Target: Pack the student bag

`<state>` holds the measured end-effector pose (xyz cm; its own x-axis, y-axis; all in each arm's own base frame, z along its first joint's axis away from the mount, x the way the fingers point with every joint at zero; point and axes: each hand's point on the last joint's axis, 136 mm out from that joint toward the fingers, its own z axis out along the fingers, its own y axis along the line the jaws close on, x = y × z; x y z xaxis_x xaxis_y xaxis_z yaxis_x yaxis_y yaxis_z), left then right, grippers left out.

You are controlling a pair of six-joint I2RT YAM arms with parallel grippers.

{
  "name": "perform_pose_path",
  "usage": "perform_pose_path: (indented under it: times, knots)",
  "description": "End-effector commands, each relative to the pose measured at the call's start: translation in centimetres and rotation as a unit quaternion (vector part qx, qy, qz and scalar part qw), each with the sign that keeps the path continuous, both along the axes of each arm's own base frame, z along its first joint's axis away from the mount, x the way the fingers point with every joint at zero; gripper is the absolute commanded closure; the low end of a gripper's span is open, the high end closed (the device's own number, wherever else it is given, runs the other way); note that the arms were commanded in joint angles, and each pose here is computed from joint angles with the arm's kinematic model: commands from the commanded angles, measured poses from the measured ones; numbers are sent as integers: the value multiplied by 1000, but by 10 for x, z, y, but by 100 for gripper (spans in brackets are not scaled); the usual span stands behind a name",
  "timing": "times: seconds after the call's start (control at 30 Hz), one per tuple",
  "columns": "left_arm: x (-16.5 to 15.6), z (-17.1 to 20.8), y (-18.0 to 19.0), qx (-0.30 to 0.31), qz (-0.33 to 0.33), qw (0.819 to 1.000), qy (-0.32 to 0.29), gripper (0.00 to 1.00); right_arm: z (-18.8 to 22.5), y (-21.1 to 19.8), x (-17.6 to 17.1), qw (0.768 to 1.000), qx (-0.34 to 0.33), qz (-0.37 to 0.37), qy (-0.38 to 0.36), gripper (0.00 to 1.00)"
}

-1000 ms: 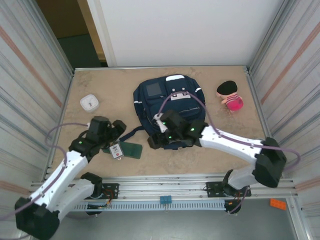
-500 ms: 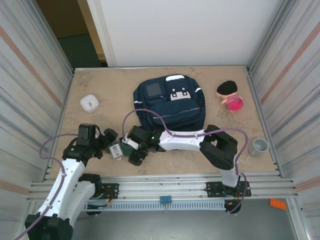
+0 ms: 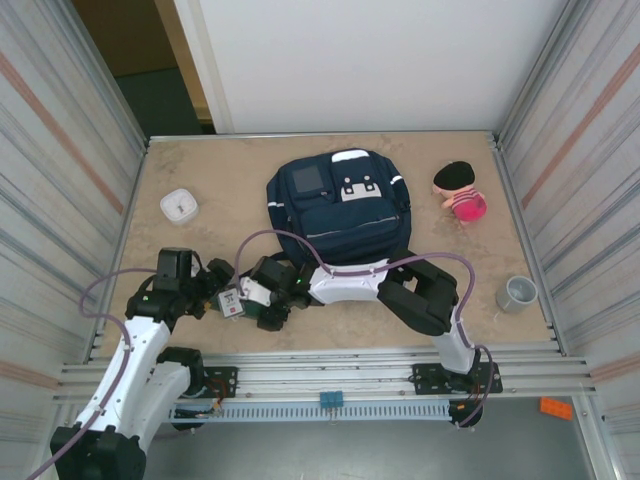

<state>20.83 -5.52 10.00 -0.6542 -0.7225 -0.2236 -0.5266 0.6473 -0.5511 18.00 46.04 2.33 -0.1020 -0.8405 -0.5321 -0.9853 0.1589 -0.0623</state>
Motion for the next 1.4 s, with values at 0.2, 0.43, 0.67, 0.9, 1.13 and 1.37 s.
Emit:
perform_pose_path:
  times: [0.2,0.43,0.67,0.9,1.13,1.37]
  knots:
    - [7,15,15,35,22,999,-21,12,43,-21,35,989,-7,-20,-143,45]
    - [12,30,34,106,17,994,-24,11,85,-47,68,956,-83,-21,-281,47]
    - [28,43,29,99,6,994,-50,12,108,-58,90,923,-145,-20,-357,48]
    - [45,68,24,107,-20,990,-93,12,141,-74,74,944,-94,-47,-313,47]
    - [72,95,4,129,-92,976,-146,18,172,-144,77,964,-6,-184,-195,48]
    - [101,126,-77,260,-300,886,-240,16,198,-251,92,908,152,-391,-19,49]
